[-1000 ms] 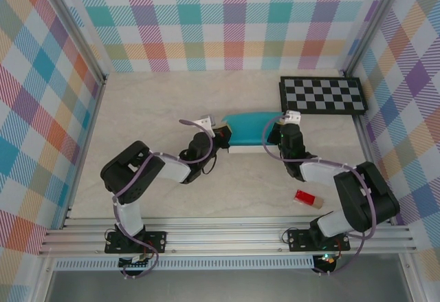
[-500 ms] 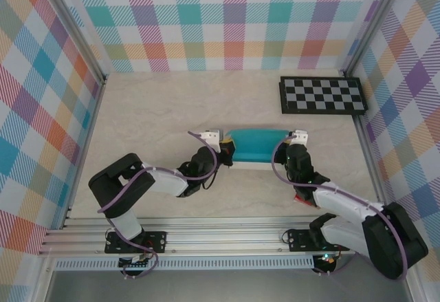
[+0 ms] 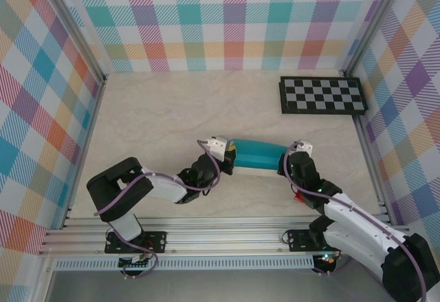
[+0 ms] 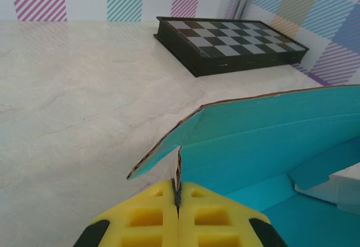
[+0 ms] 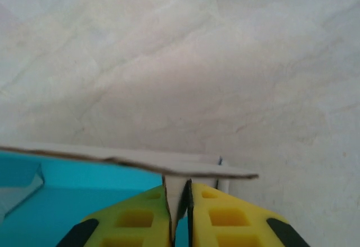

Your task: Fold the paper box

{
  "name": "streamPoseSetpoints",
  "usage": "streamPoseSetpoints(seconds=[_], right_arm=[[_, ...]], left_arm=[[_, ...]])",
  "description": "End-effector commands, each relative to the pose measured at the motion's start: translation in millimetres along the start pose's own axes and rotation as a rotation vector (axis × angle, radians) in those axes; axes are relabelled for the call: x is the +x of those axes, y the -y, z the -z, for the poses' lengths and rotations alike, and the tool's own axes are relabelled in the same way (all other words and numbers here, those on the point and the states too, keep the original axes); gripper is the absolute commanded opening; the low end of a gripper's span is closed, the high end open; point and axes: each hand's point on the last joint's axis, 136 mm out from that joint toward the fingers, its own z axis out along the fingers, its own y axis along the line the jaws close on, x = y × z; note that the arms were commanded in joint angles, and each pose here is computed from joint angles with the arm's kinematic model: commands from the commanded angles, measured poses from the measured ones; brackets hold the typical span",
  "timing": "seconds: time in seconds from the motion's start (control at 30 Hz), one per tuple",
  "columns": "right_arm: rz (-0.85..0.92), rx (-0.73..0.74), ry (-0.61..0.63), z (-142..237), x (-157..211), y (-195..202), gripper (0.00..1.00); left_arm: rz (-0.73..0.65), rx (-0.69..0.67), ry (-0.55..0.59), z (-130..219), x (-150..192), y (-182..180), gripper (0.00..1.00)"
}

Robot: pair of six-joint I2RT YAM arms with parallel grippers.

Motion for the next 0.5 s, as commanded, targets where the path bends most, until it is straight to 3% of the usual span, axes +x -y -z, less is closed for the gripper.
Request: streamPoseSetpoints(seconds=[0.0,0.07,0.27,0.47], right_arm=[[-0.001,-0.023,-0.206,8.2,46.2,1.7,0.18],[0.000,-0.026,-0.206,13.0,42.9,0.7,0.18],[0.009,-0.005,-0.193,31.3,31.3,5.3,0.32],[0.044,0.048,-0.178,71.1,9.5,17.5,0.42]], left_arm=[[-0.167,0.102,-0.119,4.6,38.0,25.9,0.00],[-0.219,0.095,-0.120,4.7,41.7,23.4,0.00],[-0.396,0.059,-0.157,4.1,63.3,11.9,0.00],[-0.489,0.044,-0.180,2.2,77.5,6.2,0.00]])
